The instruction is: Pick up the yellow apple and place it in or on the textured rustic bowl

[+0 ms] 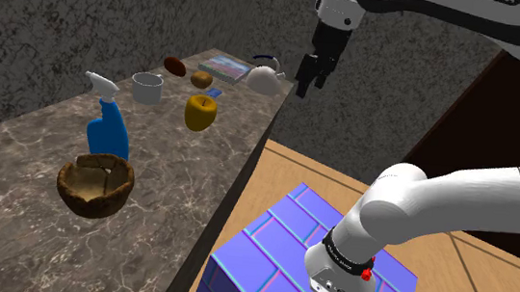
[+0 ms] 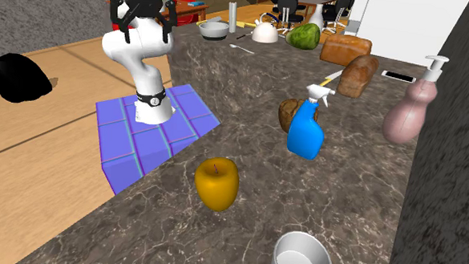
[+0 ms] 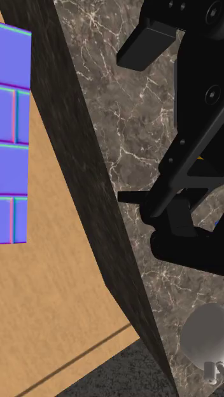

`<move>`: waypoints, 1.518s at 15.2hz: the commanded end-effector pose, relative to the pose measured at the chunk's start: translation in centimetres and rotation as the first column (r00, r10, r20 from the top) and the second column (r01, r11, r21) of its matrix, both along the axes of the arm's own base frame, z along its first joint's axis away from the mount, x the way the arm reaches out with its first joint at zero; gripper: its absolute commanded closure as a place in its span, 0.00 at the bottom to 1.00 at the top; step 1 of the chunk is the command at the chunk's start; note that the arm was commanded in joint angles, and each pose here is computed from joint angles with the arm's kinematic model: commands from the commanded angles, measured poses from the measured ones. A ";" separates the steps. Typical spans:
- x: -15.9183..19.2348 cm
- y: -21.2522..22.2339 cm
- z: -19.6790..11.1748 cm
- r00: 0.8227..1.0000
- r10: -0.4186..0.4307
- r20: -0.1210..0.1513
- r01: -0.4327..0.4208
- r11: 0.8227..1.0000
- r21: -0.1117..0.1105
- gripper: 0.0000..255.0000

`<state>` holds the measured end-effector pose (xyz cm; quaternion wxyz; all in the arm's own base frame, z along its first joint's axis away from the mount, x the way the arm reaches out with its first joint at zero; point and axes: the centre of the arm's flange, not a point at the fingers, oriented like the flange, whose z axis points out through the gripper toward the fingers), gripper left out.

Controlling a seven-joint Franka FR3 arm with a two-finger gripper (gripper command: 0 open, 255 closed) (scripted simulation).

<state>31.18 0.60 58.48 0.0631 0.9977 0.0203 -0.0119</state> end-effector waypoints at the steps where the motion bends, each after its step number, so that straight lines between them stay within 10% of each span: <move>1: 0.0 0.0 0.0 1.000 0.000 0.000 0.000 1.000 0.000 0.00; 12: 10.9 -1.1 -7.0 0.943 0.323 0.077 -0.324 0.946 0.001 0.00; 23: 22.0 1.6 -13.1 0.779 0.608 0.150 -0.612 0.790 -0.023 0.00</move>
